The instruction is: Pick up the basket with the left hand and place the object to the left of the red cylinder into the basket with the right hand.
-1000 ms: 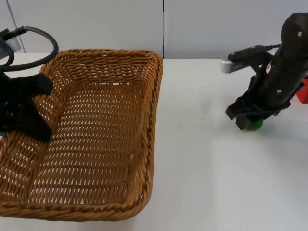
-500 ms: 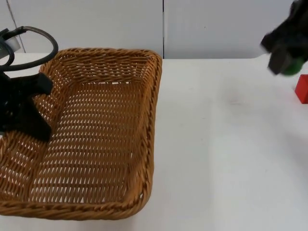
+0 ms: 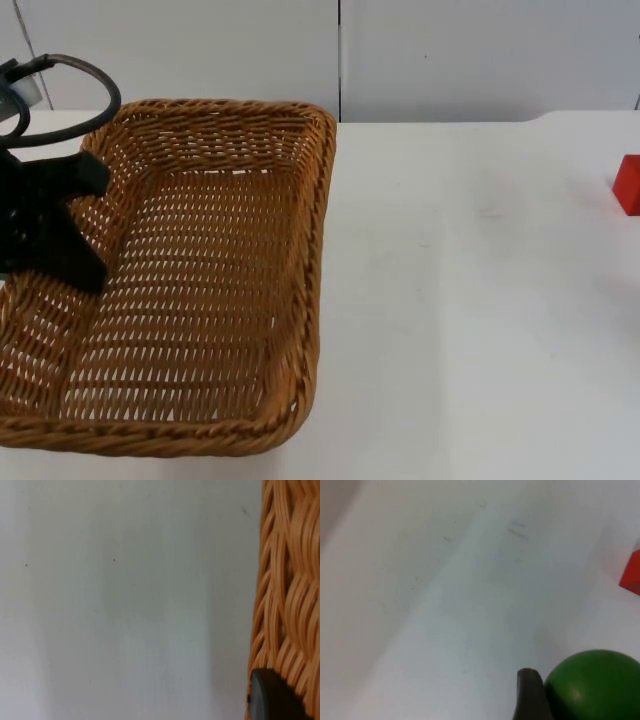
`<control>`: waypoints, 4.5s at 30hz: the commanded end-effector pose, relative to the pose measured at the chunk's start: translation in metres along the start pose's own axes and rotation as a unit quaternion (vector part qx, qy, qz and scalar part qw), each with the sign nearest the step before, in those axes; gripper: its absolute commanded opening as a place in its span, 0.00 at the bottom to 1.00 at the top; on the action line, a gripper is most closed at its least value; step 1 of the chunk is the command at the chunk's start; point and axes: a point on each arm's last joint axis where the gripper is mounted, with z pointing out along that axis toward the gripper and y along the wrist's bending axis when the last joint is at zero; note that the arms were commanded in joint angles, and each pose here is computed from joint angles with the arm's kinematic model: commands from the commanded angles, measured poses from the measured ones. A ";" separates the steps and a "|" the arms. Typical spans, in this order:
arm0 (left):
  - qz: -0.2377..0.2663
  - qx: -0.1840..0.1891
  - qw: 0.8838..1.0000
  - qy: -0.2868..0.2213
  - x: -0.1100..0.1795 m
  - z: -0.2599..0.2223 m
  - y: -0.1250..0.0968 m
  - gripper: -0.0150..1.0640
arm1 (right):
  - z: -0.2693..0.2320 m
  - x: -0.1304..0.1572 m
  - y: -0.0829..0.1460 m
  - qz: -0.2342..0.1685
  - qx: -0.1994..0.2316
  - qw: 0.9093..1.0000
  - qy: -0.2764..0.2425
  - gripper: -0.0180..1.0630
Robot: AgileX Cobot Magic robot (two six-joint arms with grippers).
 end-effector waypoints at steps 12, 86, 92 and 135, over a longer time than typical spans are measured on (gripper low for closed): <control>-0.009 0.010 1.000 -0.010 -0.001 -0.003 -0.003 0.01 | -0.009 -0.008 0.049 -0.051 -0.089 0.994 -0.036 0.01; -0.025 0.015 0.999 -0.027 -0.004 -0.003 -0.005 0.01 | -0.132 0.096 0.100 -0.165 -0.115 0.941 -0.273 0.77; -0.022 0.005 0.999 -0.037 -0.008 0.012 -0.010 0.01 | -0.132 0.096 0.100 -0.166 -0.115 0.942 -0.270 0.77; 0.098 -0.023 0.987 -0.127 -0.076 -0.024 -0.038 0.96 | -0.131 0.097 0.099 -0.166 -0.114 0.943 -0.265 0.77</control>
